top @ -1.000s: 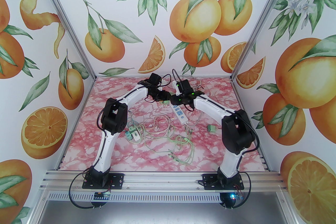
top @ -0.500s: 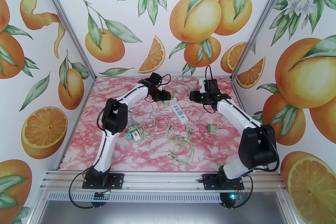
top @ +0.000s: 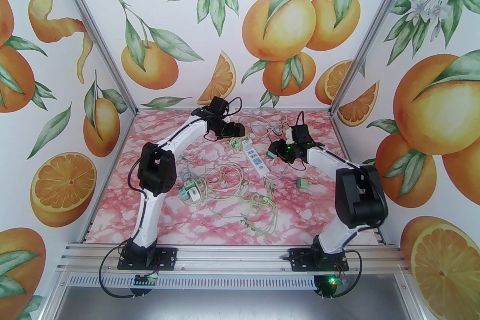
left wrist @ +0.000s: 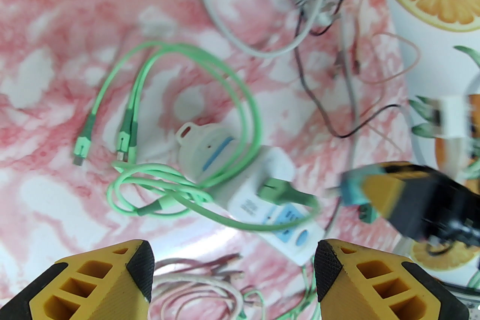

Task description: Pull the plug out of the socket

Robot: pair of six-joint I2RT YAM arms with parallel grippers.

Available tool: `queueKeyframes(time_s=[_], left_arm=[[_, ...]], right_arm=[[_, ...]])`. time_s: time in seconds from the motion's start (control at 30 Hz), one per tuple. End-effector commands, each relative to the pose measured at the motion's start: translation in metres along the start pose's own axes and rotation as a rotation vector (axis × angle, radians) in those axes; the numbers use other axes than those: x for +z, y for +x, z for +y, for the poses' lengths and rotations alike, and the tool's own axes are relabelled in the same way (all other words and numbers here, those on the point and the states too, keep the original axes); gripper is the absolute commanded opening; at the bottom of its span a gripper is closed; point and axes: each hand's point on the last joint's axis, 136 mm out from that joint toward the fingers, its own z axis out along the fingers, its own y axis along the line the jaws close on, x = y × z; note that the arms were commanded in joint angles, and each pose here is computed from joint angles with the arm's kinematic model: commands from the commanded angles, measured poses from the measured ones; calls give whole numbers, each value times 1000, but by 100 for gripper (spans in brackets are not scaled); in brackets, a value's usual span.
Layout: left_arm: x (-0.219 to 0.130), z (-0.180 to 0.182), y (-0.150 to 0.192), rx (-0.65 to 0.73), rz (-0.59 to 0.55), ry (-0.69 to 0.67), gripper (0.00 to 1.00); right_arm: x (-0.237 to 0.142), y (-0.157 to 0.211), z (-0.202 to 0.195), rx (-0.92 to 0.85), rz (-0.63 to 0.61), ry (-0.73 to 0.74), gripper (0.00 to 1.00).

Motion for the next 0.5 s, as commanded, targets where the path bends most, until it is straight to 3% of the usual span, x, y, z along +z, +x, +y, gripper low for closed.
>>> queueKeyframes(time_s=[0.0,0.17,0.47], left_arm=[[-30,-14,-10,28,-56,-10,75],[-33,-13,-3,39,-60,-31,76],[-24,-21,12,52,-36,-33,76]], right_arm=[[6,-12,11,118,-16,-87,32],[18,-24,12,240,-17,-171,36],[24,-27,3,252,6,-114,56]])
